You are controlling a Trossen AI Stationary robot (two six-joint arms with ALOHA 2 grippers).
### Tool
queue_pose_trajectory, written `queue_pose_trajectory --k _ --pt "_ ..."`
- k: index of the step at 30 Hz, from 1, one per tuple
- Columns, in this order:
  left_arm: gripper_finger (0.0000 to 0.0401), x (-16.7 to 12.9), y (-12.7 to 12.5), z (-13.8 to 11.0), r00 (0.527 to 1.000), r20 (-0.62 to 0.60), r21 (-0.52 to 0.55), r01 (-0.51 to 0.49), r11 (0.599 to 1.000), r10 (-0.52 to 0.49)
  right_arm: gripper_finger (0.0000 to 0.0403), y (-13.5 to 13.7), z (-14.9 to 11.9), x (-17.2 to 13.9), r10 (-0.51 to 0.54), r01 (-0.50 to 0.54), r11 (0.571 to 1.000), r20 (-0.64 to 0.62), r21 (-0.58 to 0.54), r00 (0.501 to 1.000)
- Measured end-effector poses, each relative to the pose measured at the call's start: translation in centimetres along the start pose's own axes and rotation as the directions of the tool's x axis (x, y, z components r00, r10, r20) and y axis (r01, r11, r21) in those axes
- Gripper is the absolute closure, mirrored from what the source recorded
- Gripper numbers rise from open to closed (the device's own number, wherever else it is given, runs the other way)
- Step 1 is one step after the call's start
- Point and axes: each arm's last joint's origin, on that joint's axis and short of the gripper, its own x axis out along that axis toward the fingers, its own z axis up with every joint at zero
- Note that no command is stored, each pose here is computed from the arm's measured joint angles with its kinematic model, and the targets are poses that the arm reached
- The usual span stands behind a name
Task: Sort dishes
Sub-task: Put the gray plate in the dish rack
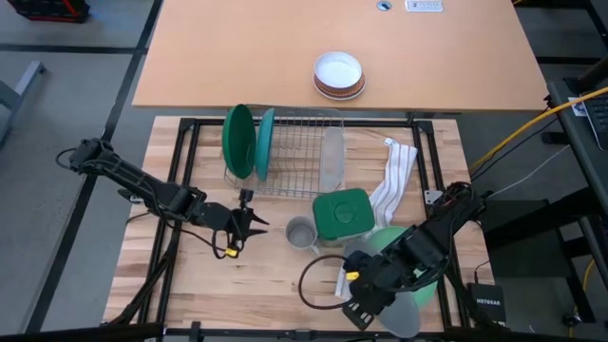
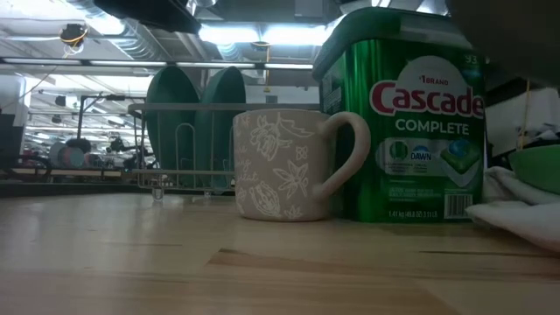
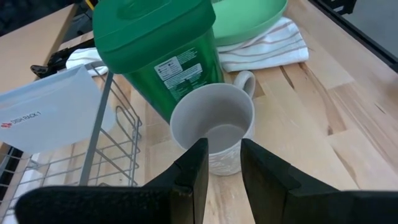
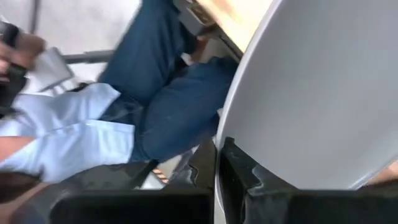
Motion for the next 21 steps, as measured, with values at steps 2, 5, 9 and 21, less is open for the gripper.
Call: queue_pose_trajectory --k 2,5,9,21 --pt "0.0317 0.0 -0.1 0.0 1.000 0.001 0.001 0.003 1.000 -0.003 0.0398 0.3 0.0 -0.3 0.037 -0.037 0.999 0.021 -0.010 0.999" --pt "0.0317 -0.1 -0.3 0.1 1.000 0.005 0.003 0.010 1.000 -0.010 0.0398 0.9 0.2 -0.6 0.106 -0.104 0.994 0.054 -0.031 0.993" --pt "0.0317 -0.2 -0.6 0.1 1.000 0.010 -0.006 0.023 1.000 -0.022 0.0398 1.6 1.0 -0.9 0.185 -0.175 0.979 0.093 -0.103 0.978" --pt "0.0317 -0.9 -2.4 0.3 0.996 0.031 0.018 0.088 0.996 -0.089 0.0398 2.5 5.2 -2.4 0.329 -0.265 0.899 0.138 -0.349 0.934"
